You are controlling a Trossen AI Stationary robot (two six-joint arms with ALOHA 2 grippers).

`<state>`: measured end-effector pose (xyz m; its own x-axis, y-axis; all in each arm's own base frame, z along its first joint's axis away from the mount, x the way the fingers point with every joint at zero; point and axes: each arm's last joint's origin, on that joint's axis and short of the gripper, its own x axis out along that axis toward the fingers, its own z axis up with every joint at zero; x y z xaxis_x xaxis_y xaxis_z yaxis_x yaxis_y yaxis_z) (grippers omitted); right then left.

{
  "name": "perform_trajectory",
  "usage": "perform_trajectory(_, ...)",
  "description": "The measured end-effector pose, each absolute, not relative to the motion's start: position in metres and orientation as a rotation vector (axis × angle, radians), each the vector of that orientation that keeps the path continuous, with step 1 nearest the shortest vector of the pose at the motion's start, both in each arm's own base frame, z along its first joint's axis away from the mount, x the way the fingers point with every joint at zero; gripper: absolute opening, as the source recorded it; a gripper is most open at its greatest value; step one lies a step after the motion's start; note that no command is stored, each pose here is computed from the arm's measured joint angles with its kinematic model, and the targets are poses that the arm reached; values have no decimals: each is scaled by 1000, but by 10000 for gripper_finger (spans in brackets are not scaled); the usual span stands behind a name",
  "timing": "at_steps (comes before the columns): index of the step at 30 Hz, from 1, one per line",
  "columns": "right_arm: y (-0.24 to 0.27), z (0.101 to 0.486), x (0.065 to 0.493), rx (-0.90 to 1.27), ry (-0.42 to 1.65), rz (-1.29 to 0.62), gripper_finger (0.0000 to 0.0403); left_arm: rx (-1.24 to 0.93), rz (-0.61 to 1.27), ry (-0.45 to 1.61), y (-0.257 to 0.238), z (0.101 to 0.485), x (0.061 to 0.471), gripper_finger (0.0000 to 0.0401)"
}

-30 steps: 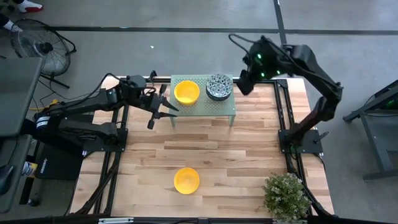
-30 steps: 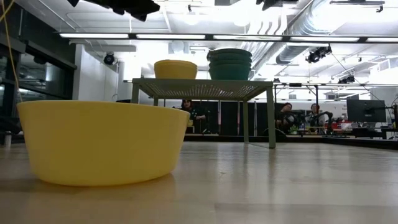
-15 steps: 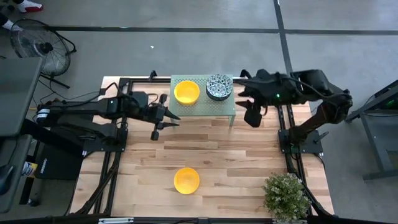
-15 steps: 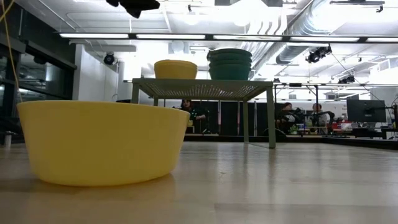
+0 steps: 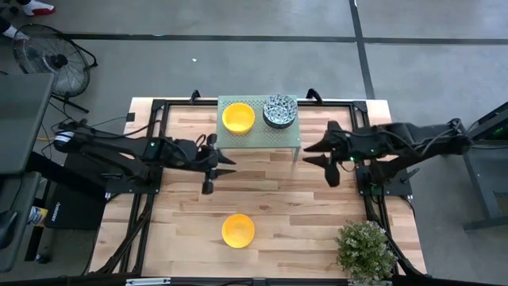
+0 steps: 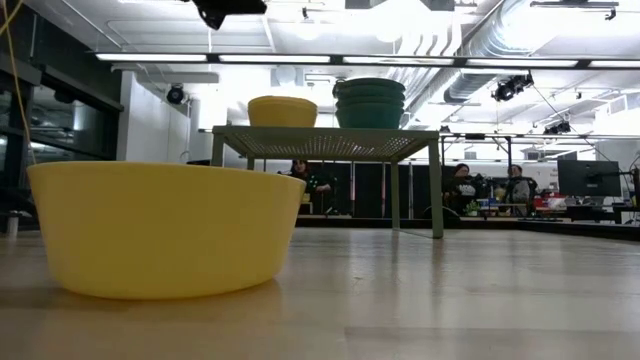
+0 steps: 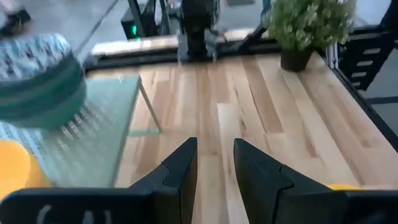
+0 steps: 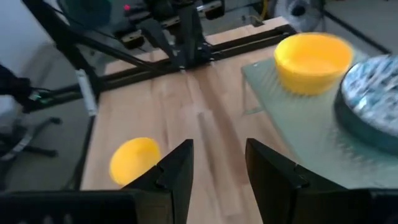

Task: Pick & Place Mini bowls
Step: Stack the yellow bowl on the stacked yellow bowls on the shelf

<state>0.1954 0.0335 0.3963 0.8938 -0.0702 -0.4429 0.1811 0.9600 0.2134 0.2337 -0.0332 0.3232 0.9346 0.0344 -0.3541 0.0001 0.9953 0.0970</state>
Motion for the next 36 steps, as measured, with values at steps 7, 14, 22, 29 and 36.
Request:
perform_trajectory(7, 37, 347, 158, 384, 358, -74, 133, 2, 42, 440, -44, 305, 248, 101)
perform_trajectory(14, 40, 311, 129, 442, 309, -37, 133, -79, 22, 539, -63, 287, 254, 101)
perform_trajectory(22, 43, 289, 115, 475, 254, 15, 133, -184, 19, 599, -88, 269, 261, 101)
perform_trajectory(29, 44, 289, 110, 460, 251, 39, 133, -291, 50, 619, -109, 261, 259, 101)
perform_trajectory(36, 45, 286, 109, 445, 282, 49, 133, -408, 68, 648, -119, 254, 259, 101)
